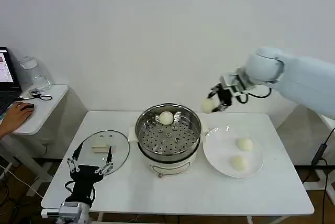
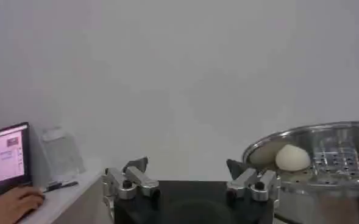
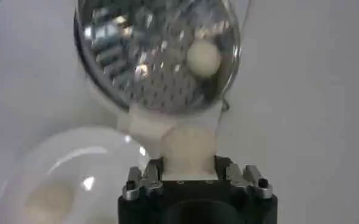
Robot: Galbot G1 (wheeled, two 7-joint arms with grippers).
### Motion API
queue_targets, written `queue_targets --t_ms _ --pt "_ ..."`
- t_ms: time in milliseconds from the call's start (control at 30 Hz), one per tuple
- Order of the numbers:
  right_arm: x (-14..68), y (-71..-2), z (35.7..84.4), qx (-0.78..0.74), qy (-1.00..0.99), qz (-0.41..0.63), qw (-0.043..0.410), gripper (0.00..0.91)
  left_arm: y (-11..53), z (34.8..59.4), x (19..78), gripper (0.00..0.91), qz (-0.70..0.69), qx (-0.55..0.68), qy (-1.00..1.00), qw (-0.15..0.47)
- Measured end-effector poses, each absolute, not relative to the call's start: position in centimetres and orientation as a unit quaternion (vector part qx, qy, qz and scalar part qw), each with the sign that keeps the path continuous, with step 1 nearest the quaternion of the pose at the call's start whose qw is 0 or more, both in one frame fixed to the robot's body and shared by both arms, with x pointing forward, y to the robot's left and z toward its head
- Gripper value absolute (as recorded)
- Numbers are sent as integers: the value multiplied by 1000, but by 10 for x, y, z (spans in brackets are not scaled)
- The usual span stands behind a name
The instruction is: Take steamed baozi put them in steamer then cover it.
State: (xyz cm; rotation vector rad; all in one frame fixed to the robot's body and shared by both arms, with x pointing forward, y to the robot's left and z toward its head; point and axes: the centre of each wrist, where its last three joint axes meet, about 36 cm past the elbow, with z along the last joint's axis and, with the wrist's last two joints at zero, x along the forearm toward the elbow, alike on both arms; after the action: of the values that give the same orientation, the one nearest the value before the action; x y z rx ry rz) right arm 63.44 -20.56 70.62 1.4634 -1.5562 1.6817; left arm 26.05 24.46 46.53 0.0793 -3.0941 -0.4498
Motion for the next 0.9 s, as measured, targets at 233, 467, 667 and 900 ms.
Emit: queue_targets --t_ms 233,467,667,900 --pt "645 -131 679 555 -544 590 219 574 249 469 263 907 -146 31 -989 -1" --pt "651 -68 648 569 -532 579 241 574 252 473 263 907 -144 35 -989 -6" --pt "655 -30 624 572 -530 570 258 574 254 476 262 907 -143 37 -989 -8" --pt "660 -2 598 572 -531 562 274 574 257 473 260 907 -142 40 -989 -5"
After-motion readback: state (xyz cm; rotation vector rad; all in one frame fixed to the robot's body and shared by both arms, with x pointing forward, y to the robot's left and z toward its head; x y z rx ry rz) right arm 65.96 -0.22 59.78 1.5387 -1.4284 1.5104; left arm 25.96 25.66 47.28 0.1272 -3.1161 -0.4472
